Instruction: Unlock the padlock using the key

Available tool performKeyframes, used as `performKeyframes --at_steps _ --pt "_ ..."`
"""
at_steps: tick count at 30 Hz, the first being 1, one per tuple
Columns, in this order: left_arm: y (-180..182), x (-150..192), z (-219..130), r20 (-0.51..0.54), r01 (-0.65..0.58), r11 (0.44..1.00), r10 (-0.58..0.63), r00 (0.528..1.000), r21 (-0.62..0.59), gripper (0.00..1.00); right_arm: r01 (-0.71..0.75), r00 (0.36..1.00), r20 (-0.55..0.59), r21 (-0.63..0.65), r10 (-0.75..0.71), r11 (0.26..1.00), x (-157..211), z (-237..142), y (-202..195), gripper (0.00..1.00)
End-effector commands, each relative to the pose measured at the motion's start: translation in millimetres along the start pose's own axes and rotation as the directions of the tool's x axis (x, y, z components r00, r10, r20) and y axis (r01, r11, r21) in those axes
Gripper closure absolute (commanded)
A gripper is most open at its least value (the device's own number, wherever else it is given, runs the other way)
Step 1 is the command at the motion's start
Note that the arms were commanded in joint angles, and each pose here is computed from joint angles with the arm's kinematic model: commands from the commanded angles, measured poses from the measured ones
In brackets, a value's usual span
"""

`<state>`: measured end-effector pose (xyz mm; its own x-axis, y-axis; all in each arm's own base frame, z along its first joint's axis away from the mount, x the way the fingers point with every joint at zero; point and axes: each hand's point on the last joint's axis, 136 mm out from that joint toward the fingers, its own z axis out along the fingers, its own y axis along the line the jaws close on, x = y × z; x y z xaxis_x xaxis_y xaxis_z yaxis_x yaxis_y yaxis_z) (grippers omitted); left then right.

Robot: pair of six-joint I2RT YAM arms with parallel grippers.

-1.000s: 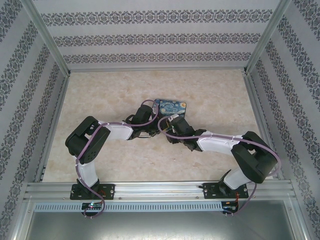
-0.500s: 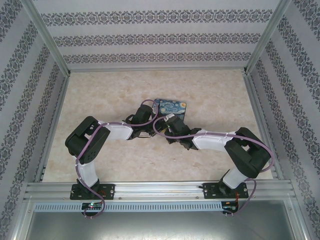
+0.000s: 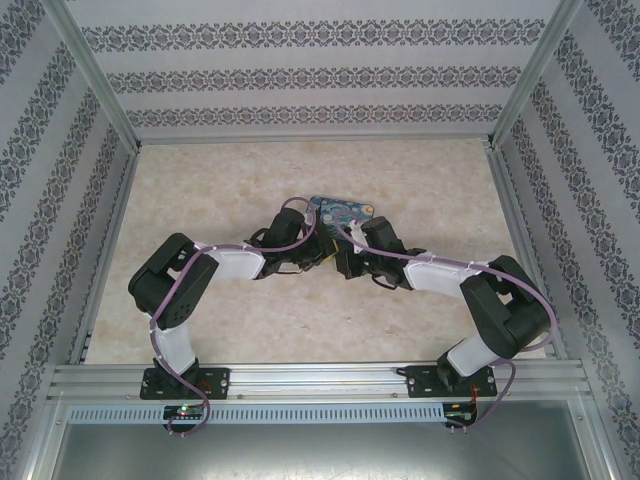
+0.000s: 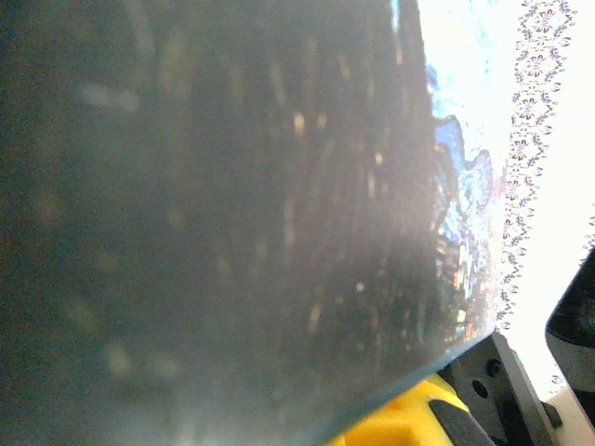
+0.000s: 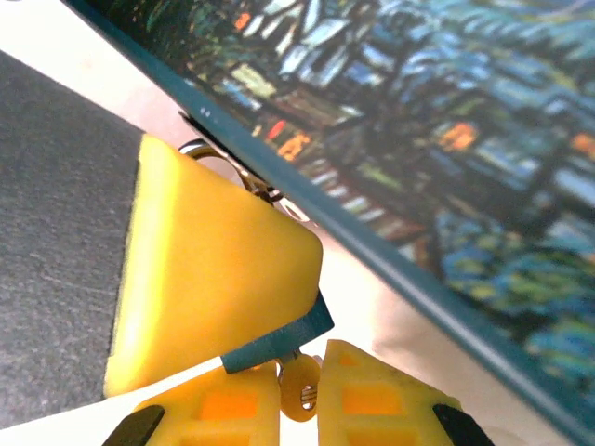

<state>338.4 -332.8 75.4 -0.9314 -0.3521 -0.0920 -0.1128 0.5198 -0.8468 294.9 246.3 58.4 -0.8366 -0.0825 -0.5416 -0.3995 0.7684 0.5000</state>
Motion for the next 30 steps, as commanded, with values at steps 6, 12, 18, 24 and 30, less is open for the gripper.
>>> performKeyframes --at_steps 6,12,18,24,30 --pt "9.0 12.5 -2.4 -0.042 0.022 0.999 -0.023 0.999 -0.024 1.0 -0.059 0.992 0.091 -0.232 0.082 0.971 -35.6 -13.4 29.6 1.0" --pt "10.0 12.0 -3.6 -0.037 0.024 0.999 -0.025 0.999 -0.028 1.0 -0.117 0.983 0.112 -0.232 0.146 0.966 -37.4 -21.0 15.4 0.63" --pt "10.3 12.1 -4.0 -0.037 0.023 0.999 -0.024 0.999 -0.03 1.0 -0.155 0.964 0.183 -0.208 0.194 0.966 -44.6 -47.6 0.4 0.55" --pt "10.7 11.9 -3.6 -0.037 0.025 0.999 -0.026 0.999 -0.031 1.0 -0.156 0.962 0.189 -0.207 0.196 0.966 -45.5 -54.8 3.6 0.54" --pt "15.0 12.8 -4.6 -0.041 -0.002 0.998 -0.001 0.999 -0.064 1.0 -0.18 0.963 0.163 -0.206 0.215 0.962 -37.3 -44.6 4.8 0.54"
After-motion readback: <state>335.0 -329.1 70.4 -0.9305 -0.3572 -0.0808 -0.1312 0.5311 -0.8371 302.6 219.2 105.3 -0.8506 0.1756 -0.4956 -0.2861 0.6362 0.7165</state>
